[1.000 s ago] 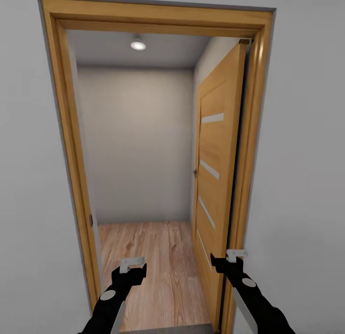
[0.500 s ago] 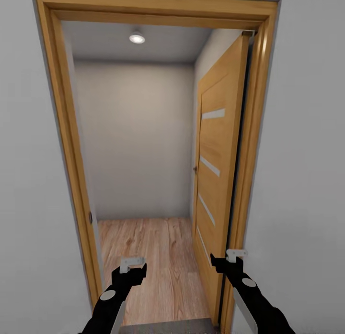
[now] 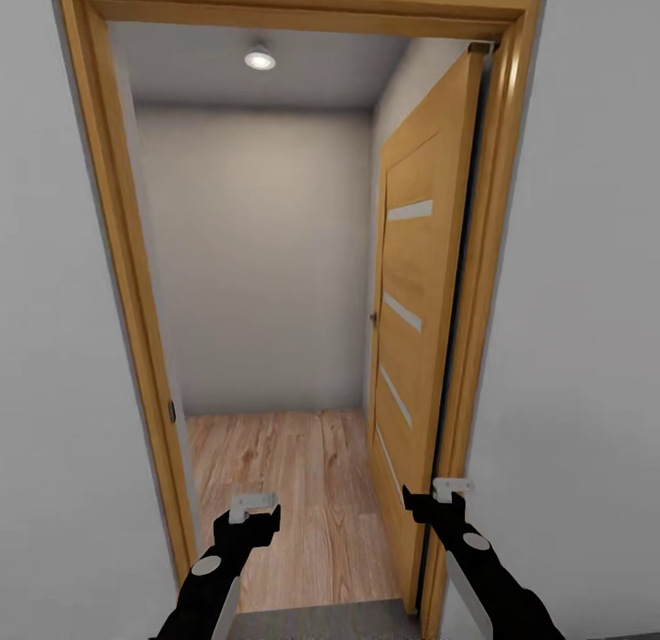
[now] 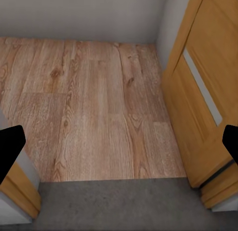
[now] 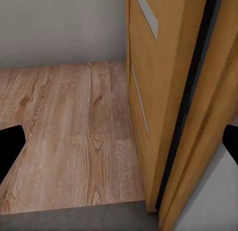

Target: Move the two storage containers from the living room to the garage. In the garage, place one container on the floor and stack the other container on top of it (either order is fine).

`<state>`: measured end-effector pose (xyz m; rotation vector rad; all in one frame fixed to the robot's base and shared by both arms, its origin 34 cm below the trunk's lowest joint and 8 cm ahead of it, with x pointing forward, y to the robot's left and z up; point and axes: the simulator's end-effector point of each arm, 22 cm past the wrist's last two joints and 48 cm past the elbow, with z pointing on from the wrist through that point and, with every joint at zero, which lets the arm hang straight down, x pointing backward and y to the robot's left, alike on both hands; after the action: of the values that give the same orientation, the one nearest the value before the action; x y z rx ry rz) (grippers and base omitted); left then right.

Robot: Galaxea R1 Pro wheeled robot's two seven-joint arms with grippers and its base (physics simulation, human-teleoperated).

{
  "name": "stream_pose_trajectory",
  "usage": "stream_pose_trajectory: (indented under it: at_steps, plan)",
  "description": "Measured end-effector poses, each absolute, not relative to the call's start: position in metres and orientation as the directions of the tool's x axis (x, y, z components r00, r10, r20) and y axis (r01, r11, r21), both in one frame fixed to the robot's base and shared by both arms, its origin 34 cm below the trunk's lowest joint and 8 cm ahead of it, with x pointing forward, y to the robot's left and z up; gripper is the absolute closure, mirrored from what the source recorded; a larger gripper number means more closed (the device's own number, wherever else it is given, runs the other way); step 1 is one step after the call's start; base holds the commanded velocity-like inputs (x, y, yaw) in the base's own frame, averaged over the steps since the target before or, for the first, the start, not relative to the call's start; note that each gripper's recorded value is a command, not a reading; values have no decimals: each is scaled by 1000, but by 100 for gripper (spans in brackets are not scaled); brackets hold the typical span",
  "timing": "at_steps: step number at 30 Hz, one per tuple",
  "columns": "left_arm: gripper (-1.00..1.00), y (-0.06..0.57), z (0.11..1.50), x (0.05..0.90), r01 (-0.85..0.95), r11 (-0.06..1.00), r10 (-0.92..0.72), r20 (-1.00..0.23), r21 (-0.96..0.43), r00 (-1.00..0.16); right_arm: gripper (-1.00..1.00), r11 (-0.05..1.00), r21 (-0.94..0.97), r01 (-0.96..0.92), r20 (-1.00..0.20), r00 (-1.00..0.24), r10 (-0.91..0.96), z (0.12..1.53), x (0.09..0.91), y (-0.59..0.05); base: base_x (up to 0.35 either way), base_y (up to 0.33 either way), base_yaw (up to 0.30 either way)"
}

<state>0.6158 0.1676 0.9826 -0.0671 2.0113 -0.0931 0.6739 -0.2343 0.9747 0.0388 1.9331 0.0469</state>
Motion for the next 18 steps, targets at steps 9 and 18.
stream_pose_trajectory:
  at_steps: [9,18]
  plan:
    - [-100,168,975,616,-7,995,-89,-893,-96,-441,-100,999,52,5,-928,-368,50,966,673,-234,0,0,0]
    - [-100,168,969,615,-9,995,-89,-888,-96,-452,-100,999,51,6,-924,-379,50,960,673,-234,0,0,0]
